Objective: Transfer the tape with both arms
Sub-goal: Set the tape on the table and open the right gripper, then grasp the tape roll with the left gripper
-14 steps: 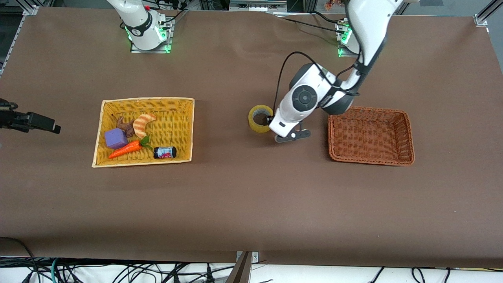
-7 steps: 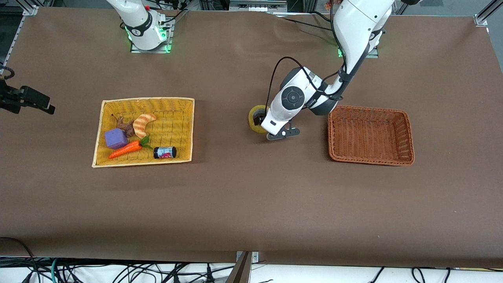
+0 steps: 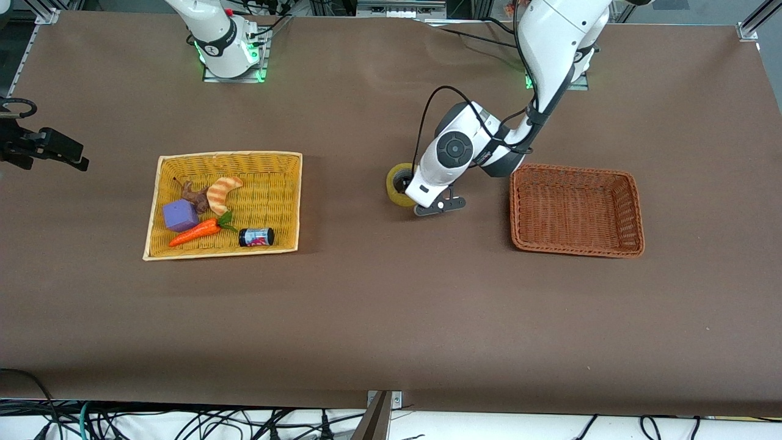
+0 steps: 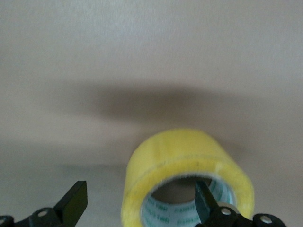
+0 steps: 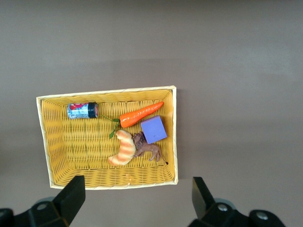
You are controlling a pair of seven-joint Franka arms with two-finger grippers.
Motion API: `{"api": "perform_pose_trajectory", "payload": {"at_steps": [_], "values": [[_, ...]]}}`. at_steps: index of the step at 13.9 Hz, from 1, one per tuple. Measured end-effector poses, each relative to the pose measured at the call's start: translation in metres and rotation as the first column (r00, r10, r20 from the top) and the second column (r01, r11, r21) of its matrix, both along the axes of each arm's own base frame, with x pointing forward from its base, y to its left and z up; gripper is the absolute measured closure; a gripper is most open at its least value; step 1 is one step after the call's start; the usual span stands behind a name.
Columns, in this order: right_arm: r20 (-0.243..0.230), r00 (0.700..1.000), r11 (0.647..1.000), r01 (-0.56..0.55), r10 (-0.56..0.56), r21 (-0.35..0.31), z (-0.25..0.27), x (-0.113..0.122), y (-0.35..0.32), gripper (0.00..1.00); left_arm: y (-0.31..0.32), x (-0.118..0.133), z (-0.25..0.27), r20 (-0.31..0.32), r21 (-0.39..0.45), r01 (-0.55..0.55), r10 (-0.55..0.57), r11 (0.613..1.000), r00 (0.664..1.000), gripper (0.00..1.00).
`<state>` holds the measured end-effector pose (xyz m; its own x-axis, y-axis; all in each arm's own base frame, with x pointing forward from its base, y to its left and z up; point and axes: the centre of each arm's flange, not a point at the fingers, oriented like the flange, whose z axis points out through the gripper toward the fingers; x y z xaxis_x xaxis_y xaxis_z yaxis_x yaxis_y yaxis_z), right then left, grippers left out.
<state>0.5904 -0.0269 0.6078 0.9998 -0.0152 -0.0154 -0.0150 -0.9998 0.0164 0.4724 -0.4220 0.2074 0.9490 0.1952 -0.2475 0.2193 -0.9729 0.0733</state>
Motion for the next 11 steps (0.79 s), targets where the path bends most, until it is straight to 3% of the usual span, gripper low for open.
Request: {"api": "perform_pose_trajectory", "payload": {"at_steps": [4, 11], "values": [[0.000, 1.000, 1.000, 0.003, -0.003, -0.009, -0.001, 0.001, -0.003, 0.00, -0.010, -0.016, 0.006, -0.023, 0.003, 0.024, -0.024, 1.000, 0.999, 0.00], [-0.007, 1.000, 1.000, -0.009, 0.009, -0.023, -0.004, 0.002, 0.002, 0.00, -0.003, -0.016, -0.017, -0.030, 0.008, 0.008, -0.007, 1.000, 1.000, 0.04]]}}
